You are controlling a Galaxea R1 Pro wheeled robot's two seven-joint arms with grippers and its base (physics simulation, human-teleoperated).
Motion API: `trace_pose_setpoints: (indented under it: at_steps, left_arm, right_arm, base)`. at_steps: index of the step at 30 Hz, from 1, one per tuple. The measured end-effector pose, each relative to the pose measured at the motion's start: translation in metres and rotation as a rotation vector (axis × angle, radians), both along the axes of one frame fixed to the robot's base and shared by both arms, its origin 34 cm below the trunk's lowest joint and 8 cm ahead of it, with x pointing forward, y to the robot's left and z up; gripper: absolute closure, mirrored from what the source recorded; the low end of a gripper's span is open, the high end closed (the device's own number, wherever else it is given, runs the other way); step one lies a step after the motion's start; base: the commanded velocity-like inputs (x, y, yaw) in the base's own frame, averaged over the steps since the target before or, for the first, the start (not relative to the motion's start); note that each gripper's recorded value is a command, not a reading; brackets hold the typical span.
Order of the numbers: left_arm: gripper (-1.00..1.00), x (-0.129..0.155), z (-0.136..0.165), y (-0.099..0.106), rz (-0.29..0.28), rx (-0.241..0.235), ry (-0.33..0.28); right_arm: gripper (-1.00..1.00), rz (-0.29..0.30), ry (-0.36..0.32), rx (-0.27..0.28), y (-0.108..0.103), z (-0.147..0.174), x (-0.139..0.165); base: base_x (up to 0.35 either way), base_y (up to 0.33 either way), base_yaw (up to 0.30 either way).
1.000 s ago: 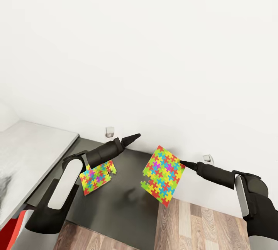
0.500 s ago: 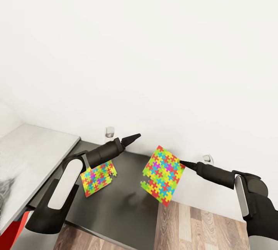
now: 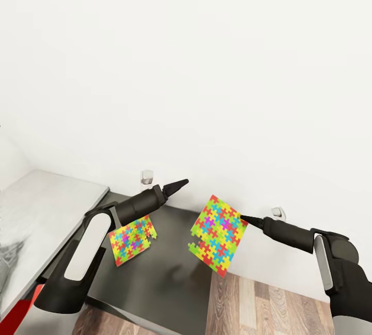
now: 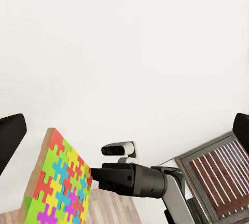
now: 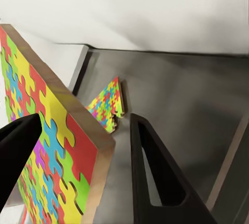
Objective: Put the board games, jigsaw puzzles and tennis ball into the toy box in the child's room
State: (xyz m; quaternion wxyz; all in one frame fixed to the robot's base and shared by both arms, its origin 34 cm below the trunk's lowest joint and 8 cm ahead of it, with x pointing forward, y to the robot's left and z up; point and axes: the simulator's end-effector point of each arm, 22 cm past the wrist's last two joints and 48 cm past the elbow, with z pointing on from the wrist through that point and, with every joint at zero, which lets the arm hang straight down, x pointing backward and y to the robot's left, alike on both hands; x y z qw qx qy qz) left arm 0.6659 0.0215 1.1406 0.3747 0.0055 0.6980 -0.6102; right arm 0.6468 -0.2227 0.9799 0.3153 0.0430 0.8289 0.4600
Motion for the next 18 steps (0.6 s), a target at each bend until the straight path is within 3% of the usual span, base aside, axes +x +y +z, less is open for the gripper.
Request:
trace_pose_setpoints:
  at_steps: [18]
  left_arm:
    - [-1.0, -0.012, 0.028, -0.001, 0.0, 0.002, -0.029]
  right_arm:
    - [1.0, 0.001, -0.029, 0.003, 0.002, 0.028, -0.007]
  base:
    - [0.0, 0.0, 0.0]
